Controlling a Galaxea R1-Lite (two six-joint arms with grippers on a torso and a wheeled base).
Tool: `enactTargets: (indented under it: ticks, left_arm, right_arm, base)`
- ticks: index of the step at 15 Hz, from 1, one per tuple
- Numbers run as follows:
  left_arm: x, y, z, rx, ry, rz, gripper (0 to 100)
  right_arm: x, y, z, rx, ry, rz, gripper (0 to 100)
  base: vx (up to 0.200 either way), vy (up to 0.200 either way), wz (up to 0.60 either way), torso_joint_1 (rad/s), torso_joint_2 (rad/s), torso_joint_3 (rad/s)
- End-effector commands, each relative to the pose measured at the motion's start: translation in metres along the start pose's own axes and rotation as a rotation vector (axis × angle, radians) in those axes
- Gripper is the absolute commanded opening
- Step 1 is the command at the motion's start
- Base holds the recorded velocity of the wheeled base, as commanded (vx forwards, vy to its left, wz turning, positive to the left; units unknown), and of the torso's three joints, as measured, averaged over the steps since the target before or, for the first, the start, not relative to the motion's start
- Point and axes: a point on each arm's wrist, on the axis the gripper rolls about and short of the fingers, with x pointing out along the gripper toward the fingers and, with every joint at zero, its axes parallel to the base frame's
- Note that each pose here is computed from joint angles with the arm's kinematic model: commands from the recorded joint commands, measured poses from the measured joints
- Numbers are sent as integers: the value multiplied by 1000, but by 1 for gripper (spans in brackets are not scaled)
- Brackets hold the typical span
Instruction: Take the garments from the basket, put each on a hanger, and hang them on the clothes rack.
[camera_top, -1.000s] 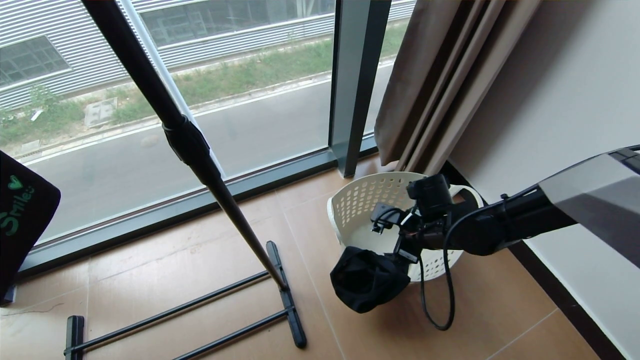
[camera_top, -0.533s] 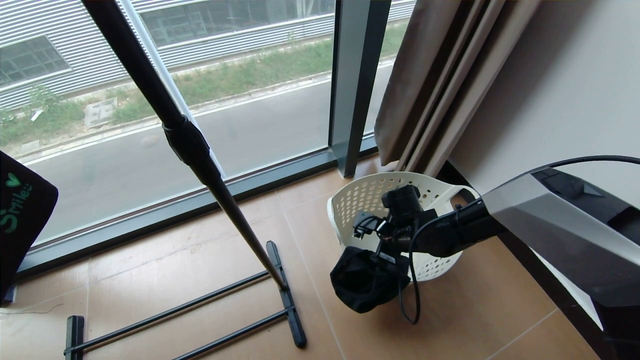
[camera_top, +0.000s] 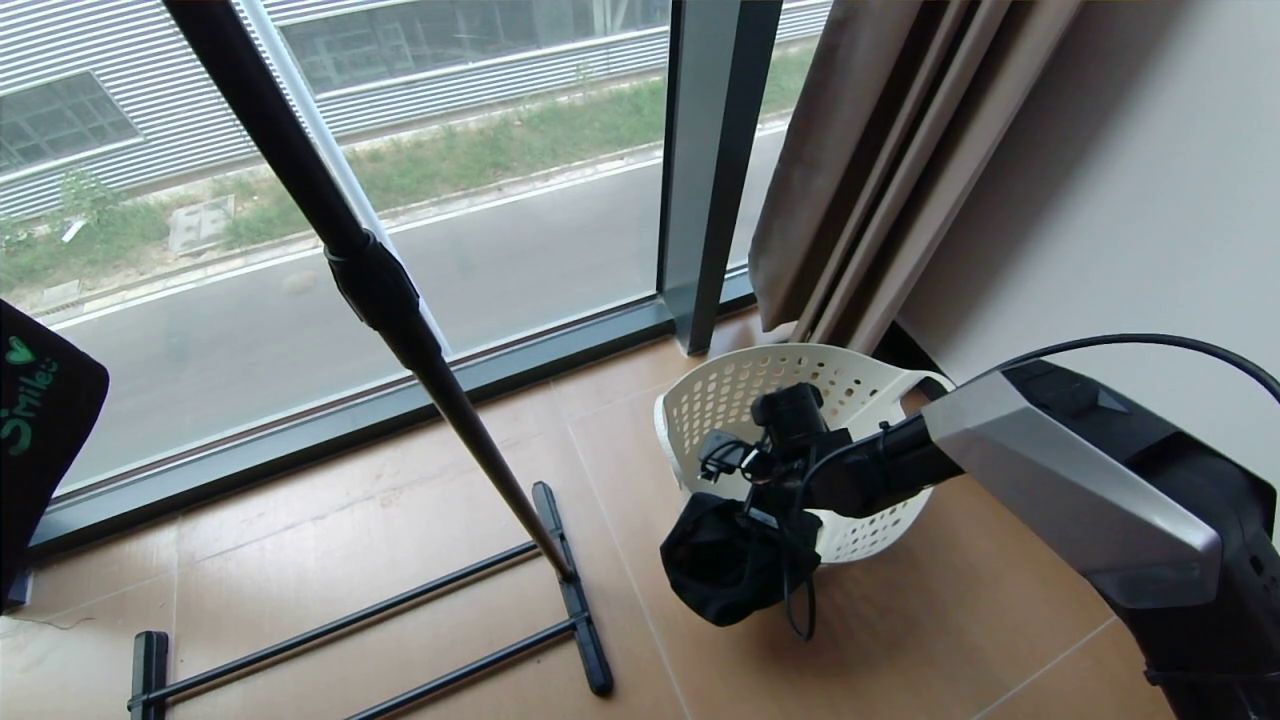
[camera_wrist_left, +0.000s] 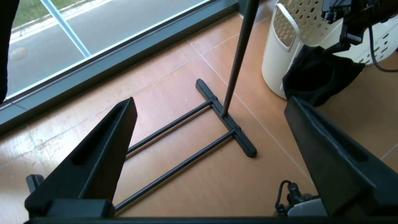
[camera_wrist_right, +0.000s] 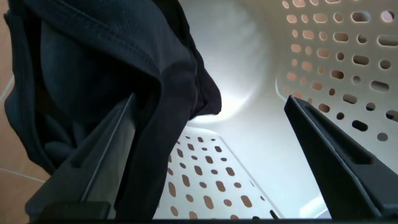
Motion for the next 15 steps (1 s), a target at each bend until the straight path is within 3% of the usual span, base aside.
enactTargets:
  ticks: [1,10,15]
  left_arm:
    - [0,0,0,0,-1,1,100]
    - [0,0,0,0,-1,1,100]
    - [0,0,0,0,-1,1,100]
  right_arm:
    - [8,2,-1,0,4,3,100]
    - [26,-1,0,15,5,-26,100]
    - [42,1,-9,24,28,-28,100]
  base:
    - [0,0,0,0,0,0]
    - [0,0,0,0,0,0]
    - [0,0,0,0,0,0]
